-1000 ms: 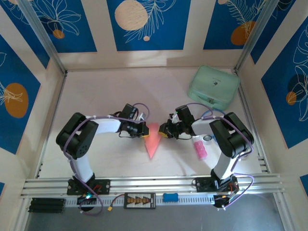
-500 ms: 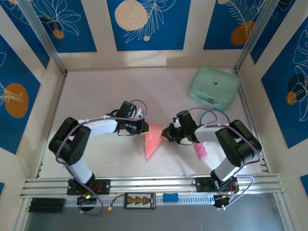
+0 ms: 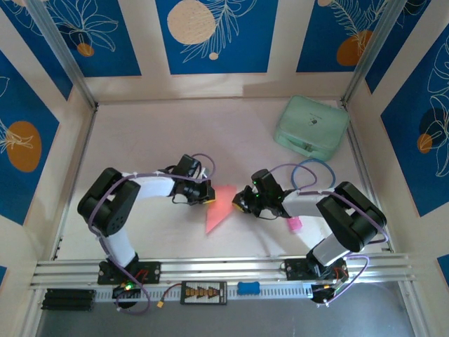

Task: Fold a paper plane with a square sheet of paper (pick it up from the middle)
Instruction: Fold the wing for the fifth time at the center of the table.

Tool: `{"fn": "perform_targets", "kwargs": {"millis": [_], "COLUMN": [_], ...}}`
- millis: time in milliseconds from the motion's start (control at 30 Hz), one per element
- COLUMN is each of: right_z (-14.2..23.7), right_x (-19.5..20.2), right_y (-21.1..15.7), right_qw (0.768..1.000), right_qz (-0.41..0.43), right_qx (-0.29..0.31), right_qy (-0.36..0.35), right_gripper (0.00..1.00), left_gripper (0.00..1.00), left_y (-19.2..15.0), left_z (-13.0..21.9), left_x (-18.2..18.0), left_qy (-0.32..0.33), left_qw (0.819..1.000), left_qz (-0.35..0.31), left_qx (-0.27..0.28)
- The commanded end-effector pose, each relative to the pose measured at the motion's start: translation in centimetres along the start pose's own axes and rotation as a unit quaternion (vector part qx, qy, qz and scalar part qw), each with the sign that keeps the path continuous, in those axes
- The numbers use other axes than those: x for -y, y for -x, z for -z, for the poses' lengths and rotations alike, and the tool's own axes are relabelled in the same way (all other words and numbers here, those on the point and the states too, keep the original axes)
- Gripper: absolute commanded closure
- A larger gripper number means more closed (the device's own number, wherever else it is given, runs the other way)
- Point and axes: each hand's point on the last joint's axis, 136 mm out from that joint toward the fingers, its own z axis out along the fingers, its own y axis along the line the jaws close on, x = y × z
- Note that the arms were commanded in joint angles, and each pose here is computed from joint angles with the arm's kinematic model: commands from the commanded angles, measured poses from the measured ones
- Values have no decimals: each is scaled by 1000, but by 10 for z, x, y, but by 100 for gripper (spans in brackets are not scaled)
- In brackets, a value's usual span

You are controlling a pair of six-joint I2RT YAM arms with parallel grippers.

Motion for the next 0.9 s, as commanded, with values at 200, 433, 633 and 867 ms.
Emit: {"fn": "perform_targets", "kwargs": {"millis": [200, 433, 633, 867], "right_z": [-1, -1, -4, -3], "right_x": [-8, -16, -23, -32], "right_y": [-1, 2, 5, 9], "right_qw": [999, 998, 995, 991], "right_qz": [15, 39, 56, 76], "right_qx": [-21, -37, -56, -64], "right_qy": [18, 38, 63, 84], "right_gripper": [73, 64, 63, 63], "left_gripper": [100, 100, 100, 100], "left_y": [-12, -10, -11, -10], "left_z": [-13, -11, -11, -10], "left_x": [-19, -17, -16, -16], "left_qy": [16, 16, 14, 15], "left_qw": [1000, 1000, 1000, 1000], "left_qz": [3, -5, -8, -9], "left_qx": [-12, -10, -12, -11]}}
